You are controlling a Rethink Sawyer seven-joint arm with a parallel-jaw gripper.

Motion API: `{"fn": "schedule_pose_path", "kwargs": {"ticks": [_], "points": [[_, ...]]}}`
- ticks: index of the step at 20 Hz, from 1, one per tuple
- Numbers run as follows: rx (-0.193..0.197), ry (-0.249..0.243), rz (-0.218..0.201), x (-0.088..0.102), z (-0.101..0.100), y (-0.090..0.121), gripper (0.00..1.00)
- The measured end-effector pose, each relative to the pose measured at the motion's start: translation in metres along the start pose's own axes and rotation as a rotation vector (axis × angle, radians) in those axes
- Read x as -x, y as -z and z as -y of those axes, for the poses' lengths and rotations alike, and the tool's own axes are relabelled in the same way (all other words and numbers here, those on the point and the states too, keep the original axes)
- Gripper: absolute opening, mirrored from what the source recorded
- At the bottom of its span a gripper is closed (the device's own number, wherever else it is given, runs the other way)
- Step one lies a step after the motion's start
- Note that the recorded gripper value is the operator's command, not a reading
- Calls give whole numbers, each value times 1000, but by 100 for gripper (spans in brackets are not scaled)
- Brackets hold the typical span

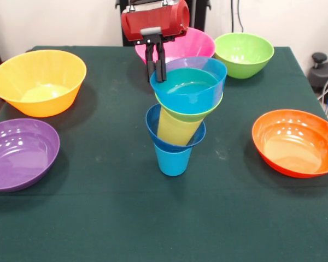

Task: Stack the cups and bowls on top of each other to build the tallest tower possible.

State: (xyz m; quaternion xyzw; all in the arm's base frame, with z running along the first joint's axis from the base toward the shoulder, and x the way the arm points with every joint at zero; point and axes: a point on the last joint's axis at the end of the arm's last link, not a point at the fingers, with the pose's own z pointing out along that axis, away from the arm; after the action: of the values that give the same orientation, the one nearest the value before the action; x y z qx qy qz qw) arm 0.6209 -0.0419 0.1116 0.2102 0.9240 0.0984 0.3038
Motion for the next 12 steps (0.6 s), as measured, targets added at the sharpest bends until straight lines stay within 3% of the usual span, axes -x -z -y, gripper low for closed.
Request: {"fn": "schedule_pose_path", "kwargs": {"ticks": [12], "points": [[-10,-4,6,4,14,2,0]]}}
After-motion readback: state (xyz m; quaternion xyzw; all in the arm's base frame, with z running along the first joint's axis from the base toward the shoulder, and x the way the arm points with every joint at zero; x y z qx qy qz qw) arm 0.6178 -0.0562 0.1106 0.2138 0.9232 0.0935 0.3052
